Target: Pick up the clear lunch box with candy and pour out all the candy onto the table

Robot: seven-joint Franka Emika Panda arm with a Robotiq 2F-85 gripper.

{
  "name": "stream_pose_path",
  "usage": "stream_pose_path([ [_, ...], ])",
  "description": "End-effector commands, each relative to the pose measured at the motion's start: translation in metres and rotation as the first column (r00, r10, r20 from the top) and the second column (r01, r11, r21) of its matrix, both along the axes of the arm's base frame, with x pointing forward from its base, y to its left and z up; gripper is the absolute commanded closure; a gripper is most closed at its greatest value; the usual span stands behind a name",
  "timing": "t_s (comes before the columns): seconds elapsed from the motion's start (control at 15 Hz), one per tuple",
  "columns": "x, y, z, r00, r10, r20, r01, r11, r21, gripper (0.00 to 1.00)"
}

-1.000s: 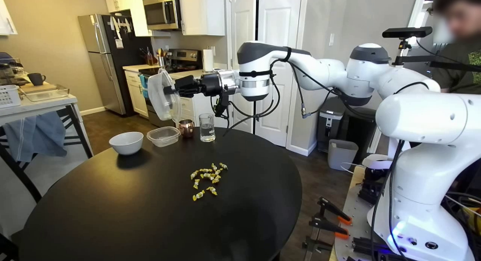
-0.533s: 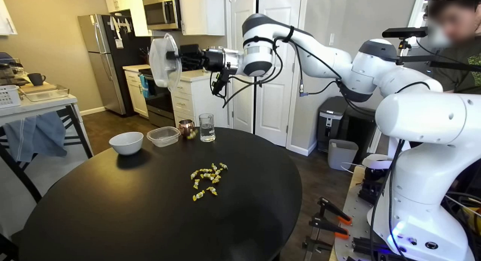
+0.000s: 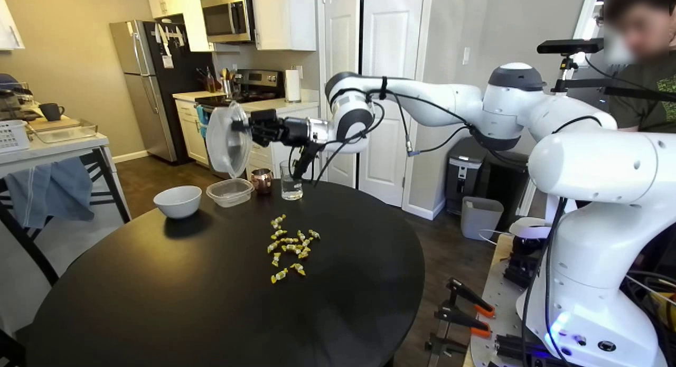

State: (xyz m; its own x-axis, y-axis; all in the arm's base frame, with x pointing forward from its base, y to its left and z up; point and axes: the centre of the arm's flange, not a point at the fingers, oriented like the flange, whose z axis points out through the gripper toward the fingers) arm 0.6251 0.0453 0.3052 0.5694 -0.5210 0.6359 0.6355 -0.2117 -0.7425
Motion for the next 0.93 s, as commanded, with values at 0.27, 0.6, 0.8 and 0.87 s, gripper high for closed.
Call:
stream_pose_path([
  [0.27, -0.005, 0.035, -0.072, 0.987, 0.06, -0.15, -0.063, 0.998, -0.014, 0.99],
  [0.6, -0.008, 0.044, -0.056, 0.981, 0.036, -0.191, -0.08, 0.97, -0.229, 0.99],
  [0.8, -0.01, 0.05, -0.051, 0.974, -0.01, -0.227, -0.071, 0.935, -0.348, 0.99],
  [0.87, -0.01, 0.053, -0.05, 0.97, -0.032, -0.243, -0.066, 0.921, -0.384, 0.99],
])
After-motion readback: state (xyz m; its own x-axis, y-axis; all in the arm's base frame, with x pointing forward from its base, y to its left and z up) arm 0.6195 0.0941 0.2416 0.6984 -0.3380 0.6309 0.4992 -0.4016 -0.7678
